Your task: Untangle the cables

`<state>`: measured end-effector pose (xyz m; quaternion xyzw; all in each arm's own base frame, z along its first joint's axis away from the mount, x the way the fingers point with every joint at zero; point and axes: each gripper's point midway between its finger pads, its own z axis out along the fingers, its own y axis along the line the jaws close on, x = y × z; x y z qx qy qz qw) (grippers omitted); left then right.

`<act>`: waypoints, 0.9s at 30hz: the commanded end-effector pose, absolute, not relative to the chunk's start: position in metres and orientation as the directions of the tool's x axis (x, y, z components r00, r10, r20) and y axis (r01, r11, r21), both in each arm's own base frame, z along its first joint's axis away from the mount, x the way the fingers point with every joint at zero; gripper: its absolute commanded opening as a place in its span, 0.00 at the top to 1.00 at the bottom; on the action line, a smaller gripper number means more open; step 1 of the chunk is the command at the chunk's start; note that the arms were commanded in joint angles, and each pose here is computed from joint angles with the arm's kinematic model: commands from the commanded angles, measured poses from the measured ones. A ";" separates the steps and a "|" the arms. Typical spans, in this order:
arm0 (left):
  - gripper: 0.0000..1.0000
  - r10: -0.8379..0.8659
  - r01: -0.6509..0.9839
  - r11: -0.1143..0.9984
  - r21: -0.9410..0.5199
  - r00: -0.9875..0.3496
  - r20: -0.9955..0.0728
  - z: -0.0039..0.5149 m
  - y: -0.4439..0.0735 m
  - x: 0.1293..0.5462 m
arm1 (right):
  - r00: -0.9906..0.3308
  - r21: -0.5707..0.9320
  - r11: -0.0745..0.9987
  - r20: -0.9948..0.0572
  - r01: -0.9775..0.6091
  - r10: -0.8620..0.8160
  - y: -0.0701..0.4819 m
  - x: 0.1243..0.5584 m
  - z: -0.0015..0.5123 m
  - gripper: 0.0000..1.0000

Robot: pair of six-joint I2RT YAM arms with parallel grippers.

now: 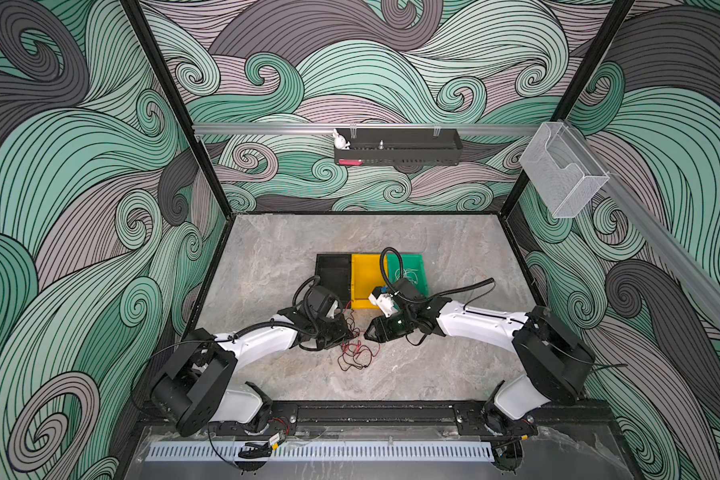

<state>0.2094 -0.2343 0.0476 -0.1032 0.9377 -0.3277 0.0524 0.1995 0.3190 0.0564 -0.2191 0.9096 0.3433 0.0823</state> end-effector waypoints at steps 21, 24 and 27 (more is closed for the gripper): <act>0.58 -0.254 -0.112 0.820 -0.561 -0.950 -0.181 0.091 -0.200 0.209 | -0.793 0.506 0.611 -0.405 -0.609 -0.455 0.332 0.197 0.064 1.00; 0.58 -0.252 -0.096 0.836 -0.541 -0.942 -0.221 0.098 -0.194 0.212 | -0.758 0.468 0.597 -0.440 -0.651 -0.481 0.332 0.193 0.071 1.00; 0.57 -0.243 -0.084 0.845 -0.528 -0.940 -0.241 0.106 -0.190 0.214 | -0.732 0.441 0.588 -0.471 -0.678 -0.492 0.331 0.192 0.080 1.00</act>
